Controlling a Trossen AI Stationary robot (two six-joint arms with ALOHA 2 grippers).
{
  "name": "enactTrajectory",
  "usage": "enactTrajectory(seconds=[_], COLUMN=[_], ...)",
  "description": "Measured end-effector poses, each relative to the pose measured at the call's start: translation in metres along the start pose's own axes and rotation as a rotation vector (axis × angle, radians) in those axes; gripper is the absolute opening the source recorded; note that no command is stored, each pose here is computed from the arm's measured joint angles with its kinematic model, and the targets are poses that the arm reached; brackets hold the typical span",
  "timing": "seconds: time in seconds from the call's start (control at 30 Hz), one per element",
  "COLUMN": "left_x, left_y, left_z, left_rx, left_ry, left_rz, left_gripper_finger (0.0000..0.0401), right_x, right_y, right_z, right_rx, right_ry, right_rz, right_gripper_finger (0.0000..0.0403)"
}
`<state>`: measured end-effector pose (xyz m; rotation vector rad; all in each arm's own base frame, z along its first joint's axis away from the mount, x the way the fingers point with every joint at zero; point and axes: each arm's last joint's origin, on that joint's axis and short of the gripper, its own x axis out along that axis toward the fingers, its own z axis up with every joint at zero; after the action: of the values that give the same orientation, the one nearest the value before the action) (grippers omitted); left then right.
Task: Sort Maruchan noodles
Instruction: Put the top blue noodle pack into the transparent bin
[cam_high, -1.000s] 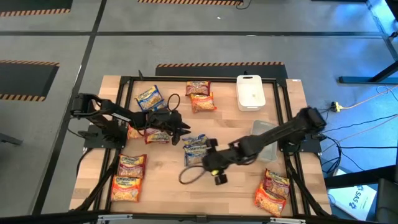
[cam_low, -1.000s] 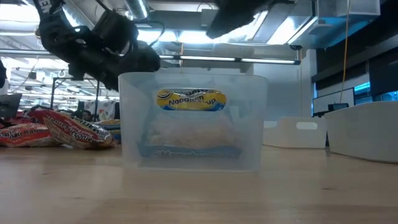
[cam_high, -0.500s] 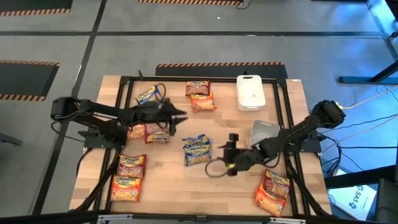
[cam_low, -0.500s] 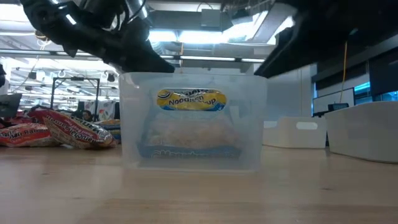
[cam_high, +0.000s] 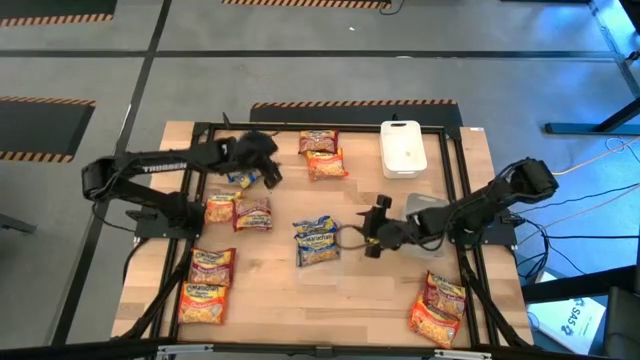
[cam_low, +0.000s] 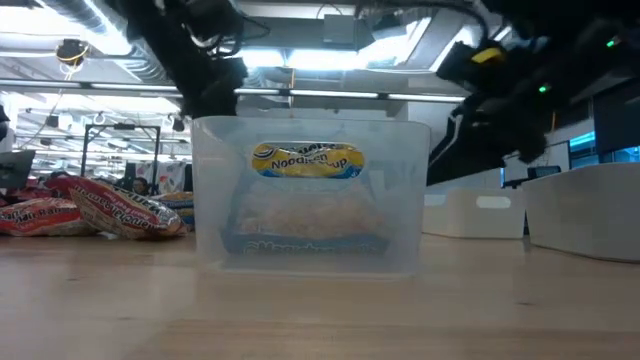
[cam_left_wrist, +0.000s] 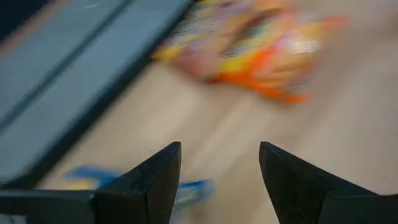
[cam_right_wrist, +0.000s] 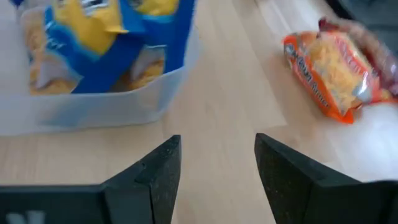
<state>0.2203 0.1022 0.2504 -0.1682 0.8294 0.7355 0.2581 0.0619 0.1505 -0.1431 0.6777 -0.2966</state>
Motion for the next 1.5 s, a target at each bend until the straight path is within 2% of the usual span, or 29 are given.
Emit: enactTrajectory(seconds=[0.1, 0.3, 0.5, 0.67, 0.97, 1.1, 1.2, 1.33, 1.5], left_x=[-0.003, 0.016, 0.022, 0.027, 0.053, 0.065, 0.071, 0.073, 0.073], left_y=[0.011, 0.035, 0.062, 0.084, 0.073, 0.074, 0.072, 0.067, 0.063], left_z=[-0.001, -0.018, -0.019, -0.023, -0.036, -0.038, -0.039, -0.04, -0.041], left_rx=[0.011, -0.067, -0.19, -0.273, -0.254, -0.226, -0.197, -0.165, -0.13], left_ry=[0.062, 0.203, 0.25, 0.274, 0.396, 0.428, 0.445, 0.457, 0.458], left_rz=[0.124, 0.16, 0.063, 0.053, -0.03, 0.053, 0.053, 0.077, 0.126], left_gripper_finger=[0.021, 0.0209, 0.0209, 0.0209, 0.0209, 0.0209, 0.0206, 0.0177, 0.0119], right_x=[0.004, 0.007, 0.008, 0.011, 0.016, 0.016, 0.016, 0.015, 0.015], right_y=[-0.006, -0.012, -0.01, -0.009, -0.006, -0.006, -0.005, -0.005, -0.005], right_z=[0.002, 0.006, 0.005, 0.006, 0.004, 0.005, 0.005, 0.006, 0.007], right_rx=[0.033, 0.045, 0.042, 0.064, 0.073, 0.076, 0.078, 0.081, 0.088], right_ry=[-0.011, -0.037, -0.033, -0.045, -0.048, -0.052, -0.054, -0.059, -0.073], right_rz=[-0.001, 0.017, 0.027, 0.029, 0.035, 0.05, 0.058, 0.059, 0.061], right_gripper_finger=[0.0193, 0.0193, 0.0193, 0.0193, 0.0193, 0.0193, 0.0193, 0.0193, 0.0193])
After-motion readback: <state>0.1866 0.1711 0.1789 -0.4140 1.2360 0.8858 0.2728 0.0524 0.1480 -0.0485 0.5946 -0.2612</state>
